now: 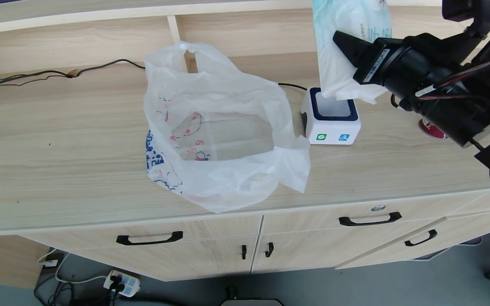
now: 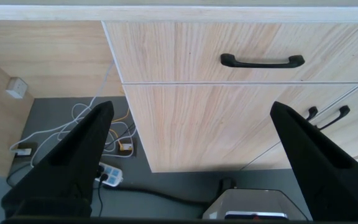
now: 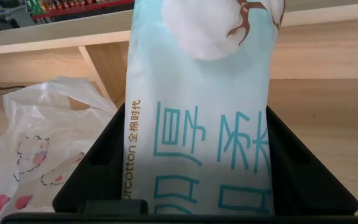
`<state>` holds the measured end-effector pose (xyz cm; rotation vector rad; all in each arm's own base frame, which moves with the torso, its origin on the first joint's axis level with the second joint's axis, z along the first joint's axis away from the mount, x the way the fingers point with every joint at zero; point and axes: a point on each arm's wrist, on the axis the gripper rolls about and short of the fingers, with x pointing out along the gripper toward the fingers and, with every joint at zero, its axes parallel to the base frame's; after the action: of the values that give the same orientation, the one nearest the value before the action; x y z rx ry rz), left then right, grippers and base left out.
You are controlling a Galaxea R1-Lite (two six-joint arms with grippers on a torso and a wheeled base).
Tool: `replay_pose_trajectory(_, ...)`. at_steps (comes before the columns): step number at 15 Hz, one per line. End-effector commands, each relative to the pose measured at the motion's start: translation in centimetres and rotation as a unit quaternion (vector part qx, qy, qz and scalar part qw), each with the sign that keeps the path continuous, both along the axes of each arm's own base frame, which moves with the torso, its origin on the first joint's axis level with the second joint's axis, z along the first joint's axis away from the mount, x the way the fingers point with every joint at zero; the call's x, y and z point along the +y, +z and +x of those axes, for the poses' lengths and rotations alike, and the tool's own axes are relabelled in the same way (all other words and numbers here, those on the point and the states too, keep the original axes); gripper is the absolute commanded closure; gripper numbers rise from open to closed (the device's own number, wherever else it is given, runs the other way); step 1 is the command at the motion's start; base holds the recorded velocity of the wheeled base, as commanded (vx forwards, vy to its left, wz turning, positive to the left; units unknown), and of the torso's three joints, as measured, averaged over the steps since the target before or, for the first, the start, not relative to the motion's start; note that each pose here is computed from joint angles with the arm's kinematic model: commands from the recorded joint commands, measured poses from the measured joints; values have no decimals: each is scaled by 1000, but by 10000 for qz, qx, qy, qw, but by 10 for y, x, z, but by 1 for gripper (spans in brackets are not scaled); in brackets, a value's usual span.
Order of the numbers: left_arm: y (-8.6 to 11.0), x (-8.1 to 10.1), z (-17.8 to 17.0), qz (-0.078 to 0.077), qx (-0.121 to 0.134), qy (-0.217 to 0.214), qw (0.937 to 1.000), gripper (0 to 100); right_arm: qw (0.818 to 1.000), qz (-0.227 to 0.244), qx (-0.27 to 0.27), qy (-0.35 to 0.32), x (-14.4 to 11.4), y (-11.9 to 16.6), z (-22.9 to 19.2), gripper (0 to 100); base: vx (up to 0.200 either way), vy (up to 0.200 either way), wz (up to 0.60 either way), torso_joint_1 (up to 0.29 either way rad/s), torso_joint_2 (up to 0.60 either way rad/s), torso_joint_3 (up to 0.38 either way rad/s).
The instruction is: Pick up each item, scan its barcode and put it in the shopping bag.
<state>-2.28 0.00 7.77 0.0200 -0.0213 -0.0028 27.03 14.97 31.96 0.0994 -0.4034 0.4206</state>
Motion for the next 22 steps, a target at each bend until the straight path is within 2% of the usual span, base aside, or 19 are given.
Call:
replay_pose_trajectory(1, 0, 0, 0, 0, 7, 0, 10000, 0, 9991, 143, -246, 313, 14, 16, -18, 100, 0, 0, 0, 0, 0, 0)
replay_pose_trajectory(4, 0, 0, 0, 0, 7, 0, 10000, 0, 9996, 43, -201, 170, 4, 11, -22, 100, 0, 0, 0, 0, 0, 0)
replay_pose_trajectory(5, 0, 0, 0, 0, 7, 0, 10000, 0, 9998, -1, -113, 193, 1, 6, -26, 100, 0, 0, 600, 7, 2, 2)
replay_pose_trajectory(12, 0, 0, 0, 0, 7, 0, 10000, 0, 9993, 116, -301, 188, -5, 19, -38, 100, 0, 0, 600, 3, 4, 2)
replay_pose_trajectory(14, 0, 0, 0, 0, 7, 0, 10000, 0, 9990, 185, -280, 286, 2, 20, -44, 100, 0, 0, 0, 0, 0, 0)
replay_pose_trajectory(17, 0, 0, 0, 0, 7, 0, 10000, 0, 9960, 205, 108, 866, 37, 0, -45, 100, 0, 0, 0, 0, 0, 0)
replay_pose_trajectory(20, 0, 0, 0, 0, 7, 0, 10000, 0, 9950, 223, 346, 912, 45, -13, -38, 100, 0, 0, 0, 0, 0, 0)
replay_pose_trajectory(22, 0, 0, 0, 0, 7, 0, 10000, 0, 9936, 95, 656, 918, 51, -32, -44, 100, 0, 0, 0, 0, 0, 0)
